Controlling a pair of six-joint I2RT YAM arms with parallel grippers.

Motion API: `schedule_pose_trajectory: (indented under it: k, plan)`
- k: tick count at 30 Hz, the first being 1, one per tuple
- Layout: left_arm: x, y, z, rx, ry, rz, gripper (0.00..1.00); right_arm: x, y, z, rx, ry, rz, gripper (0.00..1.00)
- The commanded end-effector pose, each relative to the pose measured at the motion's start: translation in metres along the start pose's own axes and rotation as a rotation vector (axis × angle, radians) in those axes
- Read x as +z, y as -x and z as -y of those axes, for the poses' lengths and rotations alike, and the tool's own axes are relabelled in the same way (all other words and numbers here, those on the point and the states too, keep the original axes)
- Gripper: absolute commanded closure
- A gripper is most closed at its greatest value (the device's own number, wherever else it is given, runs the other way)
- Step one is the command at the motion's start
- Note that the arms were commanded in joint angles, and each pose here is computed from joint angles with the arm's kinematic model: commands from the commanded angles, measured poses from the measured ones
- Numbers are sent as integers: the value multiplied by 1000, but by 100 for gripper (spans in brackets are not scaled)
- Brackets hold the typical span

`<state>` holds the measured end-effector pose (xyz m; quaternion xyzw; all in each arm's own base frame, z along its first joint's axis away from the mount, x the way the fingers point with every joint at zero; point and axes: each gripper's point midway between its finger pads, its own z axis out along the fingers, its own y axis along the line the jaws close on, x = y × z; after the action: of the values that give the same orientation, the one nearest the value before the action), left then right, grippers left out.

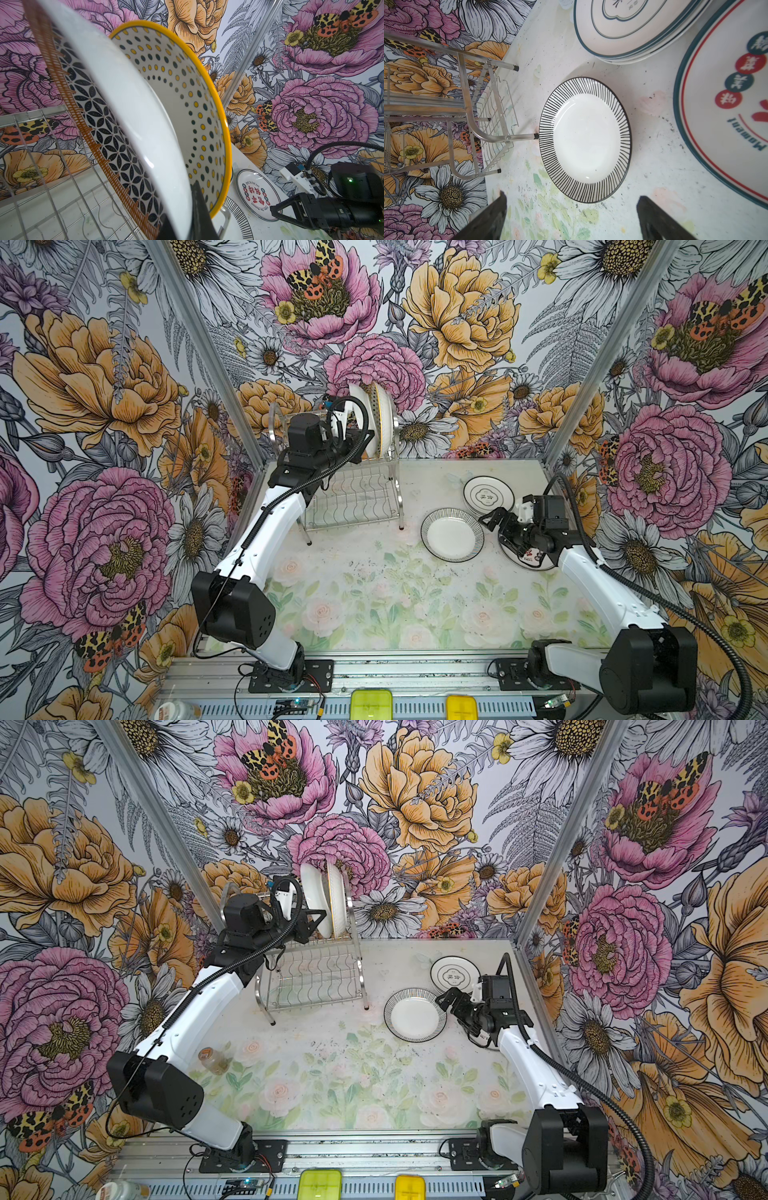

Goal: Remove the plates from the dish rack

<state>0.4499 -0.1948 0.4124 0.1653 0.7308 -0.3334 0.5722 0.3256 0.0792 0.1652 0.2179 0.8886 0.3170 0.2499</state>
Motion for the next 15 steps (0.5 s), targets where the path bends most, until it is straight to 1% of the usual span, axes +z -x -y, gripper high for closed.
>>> schedule_pose_trajectory:
  k: [1, 7, 15]
  plan:
    - [-42, 79, 32, 174, -28, 203, 100, -7, 3, -4, -23, 19, 20, 1]
    - [-42, 70, 40, 207, -43, 157, 100, -7, 4, -7, -27, 25, 19, 1]
    - [-52, 76, 45, 256, -12, 142, 100, -7, 6, -8, -29, 26, 21, 1]
